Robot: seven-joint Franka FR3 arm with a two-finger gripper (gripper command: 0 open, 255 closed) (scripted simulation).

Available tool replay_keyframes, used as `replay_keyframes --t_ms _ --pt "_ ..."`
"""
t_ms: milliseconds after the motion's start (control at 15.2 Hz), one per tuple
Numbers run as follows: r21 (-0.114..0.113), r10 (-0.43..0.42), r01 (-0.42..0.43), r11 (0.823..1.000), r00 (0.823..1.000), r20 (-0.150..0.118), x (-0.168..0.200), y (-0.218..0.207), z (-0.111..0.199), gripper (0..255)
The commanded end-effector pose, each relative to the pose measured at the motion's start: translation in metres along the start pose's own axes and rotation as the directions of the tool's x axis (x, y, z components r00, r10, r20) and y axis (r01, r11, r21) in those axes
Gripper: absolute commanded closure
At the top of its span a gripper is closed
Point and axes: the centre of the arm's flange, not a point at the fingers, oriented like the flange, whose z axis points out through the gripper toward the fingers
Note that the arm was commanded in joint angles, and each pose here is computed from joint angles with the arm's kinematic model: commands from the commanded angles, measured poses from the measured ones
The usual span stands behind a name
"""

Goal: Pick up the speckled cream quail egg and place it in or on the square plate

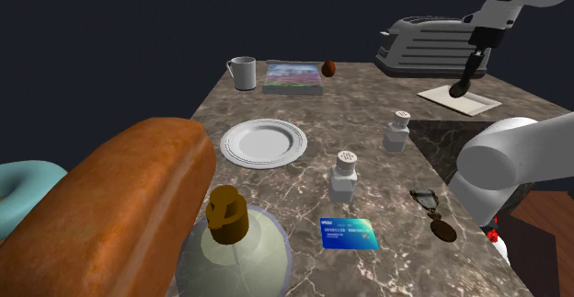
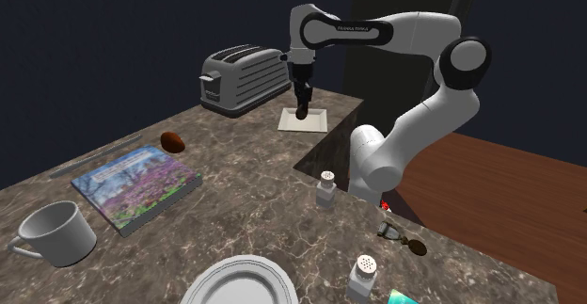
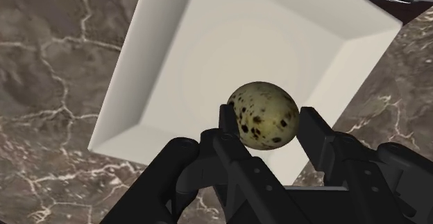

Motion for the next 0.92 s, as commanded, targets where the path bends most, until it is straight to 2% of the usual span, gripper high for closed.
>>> replay_keyframes --t_ms 0,132,198,528,792,858 --pt "0.000 0.000 0.000 1.000 1.000 0.000 0.000 0.000 0.000 255" --pt "0.000 0.000 0.000 1.000 1.000 0.000 0.000 0.000 0.000 255" --pt "0.000 0.000 0.000 1.000 1.000 0.000 0.000 0.000 0.000 0" --pt "0.000 0.000 0.000 1.000 1.000 0.000 0.000 0.000 0.000 0" --pt "0.000 0.000 0.000 1.000 1.000 0.000 0.000 0.000 -0.050 0" --pt "0.000 0.000 0.000 1.000 1.000 0.000 0.000 0.000 -0.050 0"
